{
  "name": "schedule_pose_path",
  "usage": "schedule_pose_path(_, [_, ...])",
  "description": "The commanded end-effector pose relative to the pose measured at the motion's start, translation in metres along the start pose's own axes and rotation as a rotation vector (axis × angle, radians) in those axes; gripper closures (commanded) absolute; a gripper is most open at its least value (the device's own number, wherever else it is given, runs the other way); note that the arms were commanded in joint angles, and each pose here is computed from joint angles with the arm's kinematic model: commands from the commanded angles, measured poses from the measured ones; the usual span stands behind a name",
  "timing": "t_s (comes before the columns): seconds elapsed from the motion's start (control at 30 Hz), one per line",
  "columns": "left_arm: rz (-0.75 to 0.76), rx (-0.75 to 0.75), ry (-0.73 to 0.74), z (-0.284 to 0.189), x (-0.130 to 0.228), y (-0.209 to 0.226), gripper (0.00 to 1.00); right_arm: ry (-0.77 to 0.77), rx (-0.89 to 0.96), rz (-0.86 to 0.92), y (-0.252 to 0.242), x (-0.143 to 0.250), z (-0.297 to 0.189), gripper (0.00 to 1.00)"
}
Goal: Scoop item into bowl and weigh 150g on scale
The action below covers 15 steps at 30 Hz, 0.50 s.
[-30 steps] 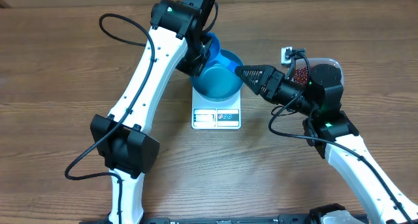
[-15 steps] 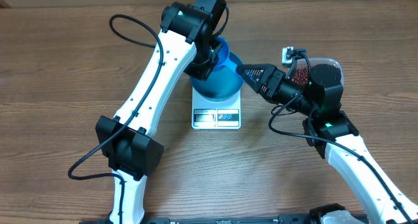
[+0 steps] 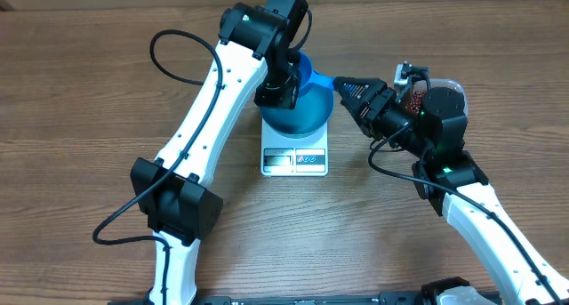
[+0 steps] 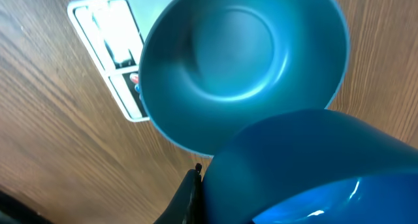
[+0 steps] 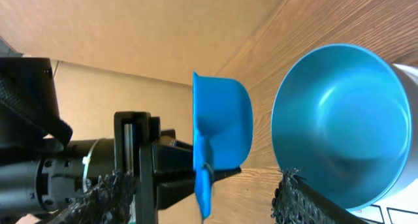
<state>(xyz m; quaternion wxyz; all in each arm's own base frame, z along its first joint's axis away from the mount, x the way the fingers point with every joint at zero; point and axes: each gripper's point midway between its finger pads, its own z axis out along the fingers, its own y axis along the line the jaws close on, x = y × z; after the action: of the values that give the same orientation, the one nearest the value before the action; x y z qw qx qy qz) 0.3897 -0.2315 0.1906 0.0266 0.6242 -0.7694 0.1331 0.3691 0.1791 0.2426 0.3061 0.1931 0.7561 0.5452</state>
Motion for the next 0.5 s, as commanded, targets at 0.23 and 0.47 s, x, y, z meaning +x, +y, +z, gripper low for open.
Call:
schedule_pose_path(0.23, [0.025, 0.042, 0.055, -0.023, 0.027, 0.005, 0.96, -0.037, -0.011, -0.057, 0.01, -0.008, 0.0, 0.45])
schedule_pose_path(0.47, [0.036, 0.038, 0.057, -0.022, 0.031, 0.007, 0.96, -0.04, -0.01, -0.07, 0.01, -0.008, 0.0, 0.5])
